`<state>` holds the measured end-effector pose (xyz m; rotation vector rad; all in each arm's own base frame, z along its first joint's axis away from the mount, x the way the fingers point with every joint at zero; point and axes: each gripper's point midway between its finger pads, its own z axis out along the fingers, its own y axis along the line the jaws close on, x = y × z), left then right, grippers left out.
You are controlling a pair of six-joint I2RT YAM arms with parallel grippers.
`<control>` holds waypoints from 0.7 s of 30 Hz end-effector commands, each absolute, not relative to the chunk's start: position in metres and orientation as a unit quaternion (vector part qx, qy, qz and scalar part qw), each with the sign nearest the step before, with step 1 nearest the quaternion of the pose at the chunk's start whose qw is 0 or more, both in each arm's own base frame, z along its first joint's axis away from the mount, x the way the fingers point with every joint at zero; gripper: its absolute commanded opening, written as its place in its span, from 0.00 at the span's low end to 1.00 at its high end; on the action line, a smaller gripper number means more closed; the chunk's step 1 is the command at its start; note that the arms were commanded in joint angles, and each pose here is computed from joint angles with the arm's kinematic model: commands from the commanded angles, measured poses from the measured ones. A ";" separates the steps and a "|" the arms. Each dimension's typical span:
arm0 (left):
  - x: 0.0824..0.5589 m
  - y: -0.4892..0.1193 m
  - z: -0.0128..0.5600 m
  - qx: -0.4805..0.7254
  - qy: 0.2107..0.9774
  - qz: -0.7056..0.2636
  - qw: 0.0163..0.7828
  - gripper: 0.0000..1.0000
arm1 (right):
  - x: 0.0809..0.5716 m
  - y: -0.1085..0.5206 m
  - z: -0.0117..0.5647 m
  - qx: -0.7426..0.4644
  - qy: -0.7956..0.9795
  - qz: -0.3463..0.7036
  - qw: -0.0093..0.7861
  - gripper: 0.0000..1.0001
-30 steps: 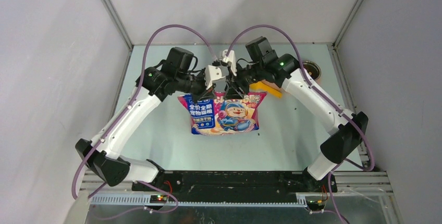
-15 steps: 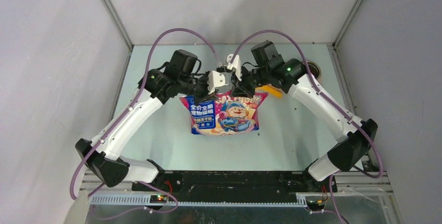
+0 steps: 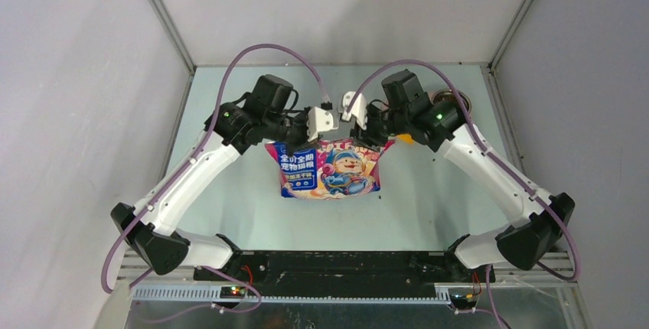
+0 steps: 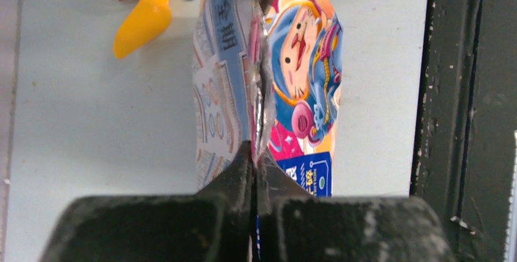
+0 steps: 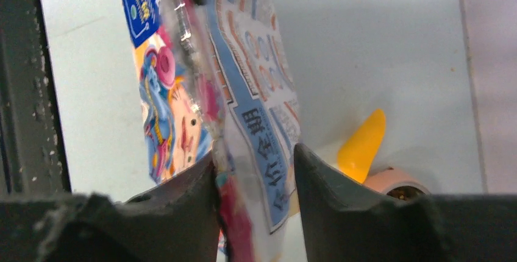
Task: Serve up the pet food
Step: Close the pet food bag at the center of the board.
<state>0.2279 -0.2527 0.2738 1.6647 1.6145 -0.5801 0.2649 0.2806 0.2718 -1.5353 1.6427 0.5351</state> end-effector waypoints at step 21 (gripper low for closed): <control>0.262 -0.219 0.301 0.562 0.678 -0.217 0.422 0.00 | 0.248 0.251 0.315 -0.632 0.562 0.245 0.474 0.00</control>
